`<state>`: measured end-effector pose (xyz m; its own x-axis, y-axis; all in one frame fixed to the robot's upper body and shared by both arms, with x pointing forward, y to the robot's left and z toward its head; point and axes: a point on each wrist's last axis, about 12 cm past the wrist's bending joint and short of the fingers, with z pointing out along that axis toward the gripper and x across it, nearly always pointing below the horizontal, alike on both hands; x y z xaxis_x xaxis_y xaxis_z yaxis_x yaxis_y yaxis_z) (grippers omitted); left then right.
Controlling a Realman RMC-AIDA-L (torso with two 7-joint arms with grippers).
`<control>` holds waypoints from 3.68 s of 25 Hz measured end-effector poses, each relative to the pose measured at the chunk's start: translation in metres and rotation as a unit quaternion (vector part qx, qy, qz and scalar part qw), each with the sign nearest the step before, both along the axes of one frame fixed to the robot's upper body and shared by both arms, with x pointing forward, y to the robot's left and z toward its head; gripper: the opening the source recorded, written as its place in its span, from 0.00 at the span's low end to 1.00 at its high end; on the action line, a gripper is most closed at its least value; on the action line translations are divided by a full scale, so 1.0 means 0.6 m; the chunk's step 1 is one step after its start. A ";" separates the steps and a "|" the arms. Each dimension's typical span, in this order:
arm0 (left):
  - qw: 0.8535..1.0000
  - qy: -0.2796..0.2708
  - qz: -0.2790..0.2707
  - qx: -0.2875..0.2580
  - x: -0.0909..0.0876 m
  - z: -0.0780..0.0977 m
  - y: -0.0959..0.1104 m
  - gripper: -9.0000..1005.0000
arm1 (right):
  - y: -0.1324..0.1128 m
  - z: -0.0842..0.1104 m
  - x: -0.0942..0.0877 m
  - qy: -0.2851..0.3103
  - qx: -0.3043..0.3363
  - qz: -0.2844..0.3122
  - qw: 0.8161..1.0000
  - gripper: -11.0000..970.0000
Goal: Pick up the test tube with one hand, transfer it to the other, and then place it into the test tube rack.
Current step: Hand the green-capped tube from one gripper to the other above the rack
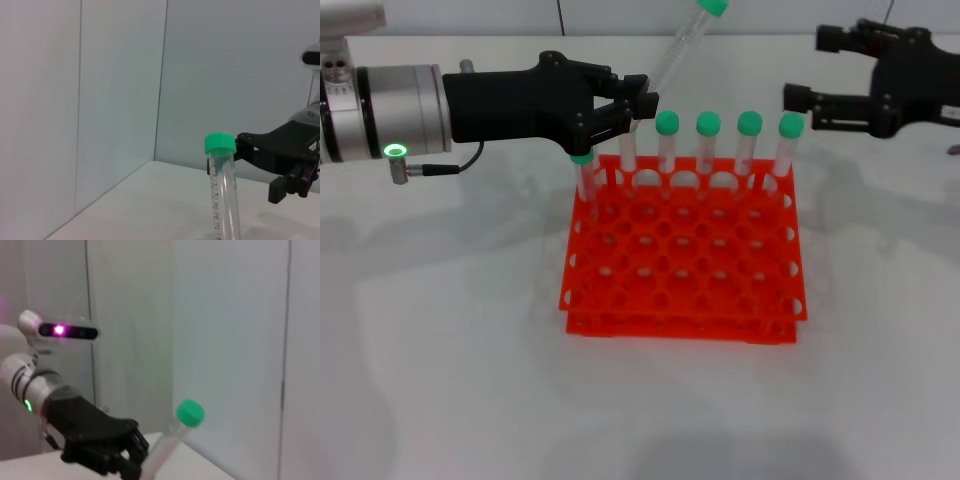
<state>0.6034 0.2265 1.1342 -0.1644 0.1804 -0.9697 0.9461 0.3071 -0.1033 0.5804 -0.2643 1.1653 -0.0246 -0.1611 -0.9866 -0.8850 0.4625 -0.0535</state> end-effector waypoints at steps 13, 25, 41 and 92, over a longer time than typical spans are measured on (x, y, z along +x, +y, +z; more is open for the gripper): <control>1.000 -0.007 -0.003 0.001 -0.001 -0.002 -0.003 0.23 | 0.047 0.025 0.026 -0.009 0.032 0.032 0.999 0.83; 1.000 -0.009 -0.004 0.000 -0.002 -0.002 -0.005 0.23 | 0.069 0.035 0.033 -0.013 0.042 0.052 0.998 0.83; 1.000 -0.009 -0.006 -0.002 -0.003 -0.004 -0.009 0.24 | 0.093 0.043 0.041 -0.020 0.044 0.066 0.997 0.82; 1.000 -0.010 -0.009 -0.008 -0.007 -0.005 -0.011 0.25 | 0.091 0.042 0.044 -0.018 0.049 0.056 0.997 0.33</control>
